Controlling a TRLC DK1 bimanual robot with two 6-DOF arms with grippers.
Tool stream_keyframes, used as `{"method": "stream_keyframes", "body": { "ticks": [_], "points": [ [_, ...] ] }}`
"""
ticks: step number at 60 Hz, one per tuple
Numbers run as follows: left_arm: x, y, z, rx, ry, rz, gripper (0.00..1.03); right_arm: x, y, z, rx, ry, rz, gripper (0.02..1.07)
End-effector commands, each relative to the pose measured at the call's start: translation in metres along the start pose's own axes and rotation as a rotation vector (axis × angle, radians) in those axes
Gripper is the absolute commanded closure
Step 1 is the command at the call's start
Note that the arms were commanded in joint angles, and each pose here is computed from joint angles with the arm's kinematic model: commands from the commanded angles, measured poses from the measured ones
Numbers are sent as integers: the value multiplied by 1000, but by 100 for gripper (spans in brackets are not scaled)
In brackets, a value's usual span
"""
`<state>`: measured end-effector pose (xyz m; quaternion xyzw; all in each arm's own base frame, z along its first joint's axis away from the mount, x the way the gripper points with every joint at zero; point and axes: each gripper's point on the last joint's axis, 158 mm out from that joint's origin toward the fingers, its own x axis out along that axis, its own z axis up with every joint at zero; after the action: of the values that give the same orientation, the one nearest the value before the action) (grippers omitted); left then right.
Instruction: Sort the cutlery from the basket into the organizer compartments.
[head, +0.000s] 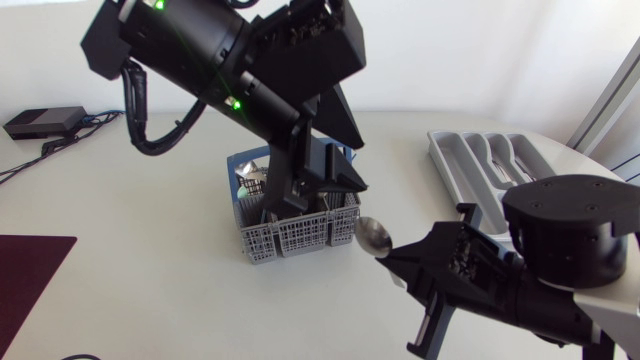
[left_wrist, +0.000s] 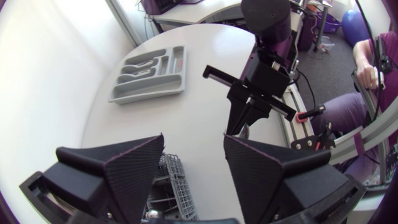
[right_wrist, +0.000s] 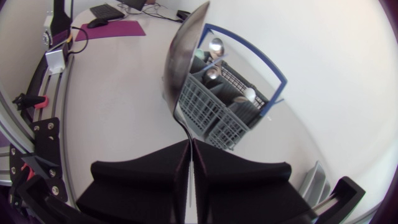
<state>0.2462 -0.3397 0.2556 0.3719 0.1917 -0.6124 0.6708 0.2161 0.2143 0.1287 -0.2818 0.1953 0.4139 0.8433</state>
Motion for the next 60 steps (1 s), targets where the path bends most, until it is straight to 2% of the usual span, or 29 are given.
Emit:
{"method": "stream_keyframes", "body": {
  "ticks": [1, 5, 10, 20, 28, 37, 60],
  "points": [
    [-12, 18, 1, -48, -11, 67, 18, 1, -24, -18, 43, 52, -71, 102],
    [-13, 29, -12, -72, 21, 121, 18, 3, -49, -27, 80, 86, -132, 102],
    [-12, 33, -33, -100, 61, 155, 10, 3, -85, -39, 136, 120, -212, 102],
    [-14, 30, -61, -118, 97, 211, 10, 4, -146, -59, 246, 169, -324, 102],
    [-22, 29, -83, -135, 115, 275, 10, 1, -215, -79, 354, 207, -430, 102],
    [-31, 28, -107, -164, 128, 327, 9, 3, -272, -99, 455, 238, -502, 102],
    [-39, 22, -146, -203, 168, 424, 9, 24, -367, -160, 635, 335, -647, 102]
  ]
}}
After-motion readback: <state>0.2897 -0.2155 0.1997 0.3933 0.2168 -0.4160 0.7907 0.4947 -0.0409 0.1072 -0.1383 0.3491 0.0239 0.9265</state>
